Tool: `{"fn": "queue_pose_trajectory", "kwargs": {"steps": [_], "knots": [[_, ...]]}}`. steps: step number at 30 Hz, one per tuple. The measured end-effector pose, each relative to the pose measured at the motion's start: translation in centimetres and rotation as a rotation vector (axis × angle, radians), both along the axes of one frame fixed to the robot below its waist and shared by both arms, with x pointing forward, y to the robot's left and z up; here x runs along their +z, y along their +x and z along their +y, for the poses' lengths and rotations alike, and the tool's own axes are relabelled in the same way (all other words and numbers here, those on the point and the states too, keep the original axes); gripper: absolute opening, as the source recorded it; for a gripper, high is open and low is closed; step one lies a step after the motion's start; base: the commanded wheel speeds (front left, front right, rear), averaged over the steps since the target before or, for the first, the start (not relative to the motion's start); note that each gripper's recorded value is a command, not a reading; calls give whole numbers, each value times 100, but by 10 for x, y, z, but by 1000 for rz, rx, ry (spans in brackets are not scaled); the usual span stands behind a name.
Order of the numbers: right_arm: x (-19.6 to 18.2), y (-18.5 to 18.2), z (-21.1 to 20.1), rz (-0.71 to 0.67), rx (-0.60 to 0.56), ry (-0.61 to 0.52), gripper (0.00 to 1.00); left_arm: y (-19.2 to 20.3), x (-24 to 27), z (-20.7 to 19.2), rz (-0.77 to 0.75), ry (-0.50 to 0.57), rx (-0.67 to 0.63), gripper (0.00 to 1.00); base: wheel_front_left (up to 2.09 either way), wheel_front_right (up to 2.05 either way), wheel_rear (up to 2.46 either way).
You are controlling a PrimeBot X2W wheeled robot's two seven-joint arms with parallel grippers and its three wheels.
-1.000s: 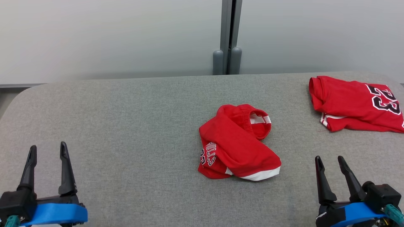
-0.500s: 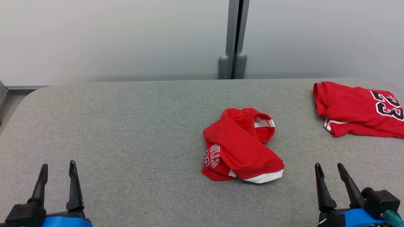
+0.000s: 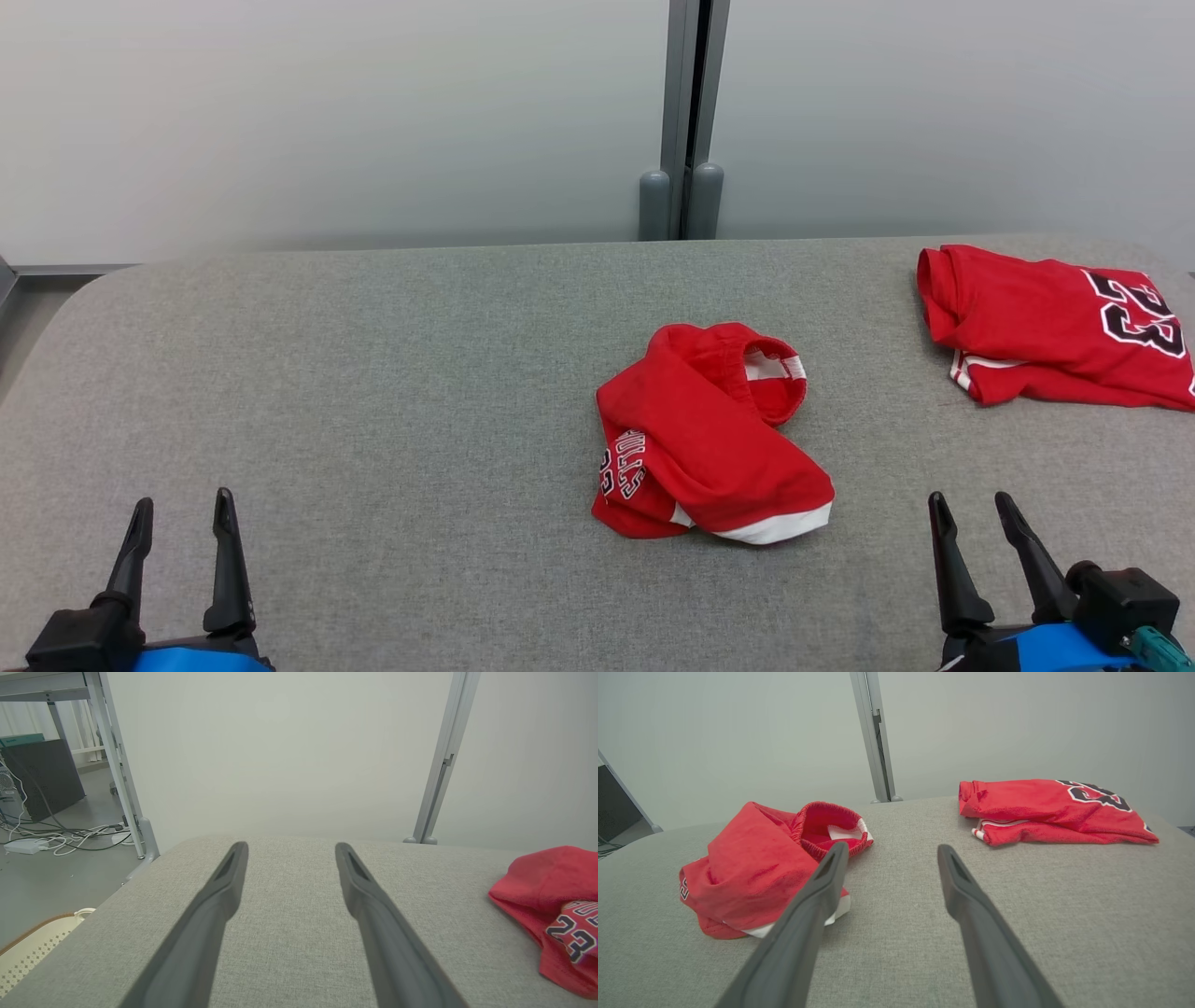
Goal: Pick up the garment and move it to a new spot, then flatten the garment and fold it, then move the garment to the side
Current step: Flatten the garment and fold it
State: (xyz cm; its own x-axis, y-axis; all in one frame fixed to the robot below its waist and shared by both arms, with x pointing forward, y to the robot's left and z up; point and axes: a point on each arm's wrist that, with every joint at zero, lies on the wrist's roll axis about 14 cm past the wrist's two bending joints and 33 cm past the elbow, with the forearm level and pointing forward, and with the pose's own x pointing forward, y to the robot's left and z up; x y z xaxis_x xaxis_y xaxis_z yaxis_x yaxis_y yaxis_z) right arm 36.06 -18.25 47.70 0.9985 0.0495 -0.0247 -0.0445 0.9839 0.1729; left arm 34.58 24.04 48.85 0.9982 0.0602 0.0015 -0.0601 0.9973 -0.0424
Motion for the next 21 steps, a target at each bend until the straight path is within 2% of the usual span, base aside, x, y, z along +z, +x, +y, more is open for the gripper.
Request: {"fn": "queue_pose_trajectory", "kwargs": {"steps": [21], "knots": [[2,1,4,-3,11,2,100,-1,-2,0,6,6,2,100,0,0,0]]}}
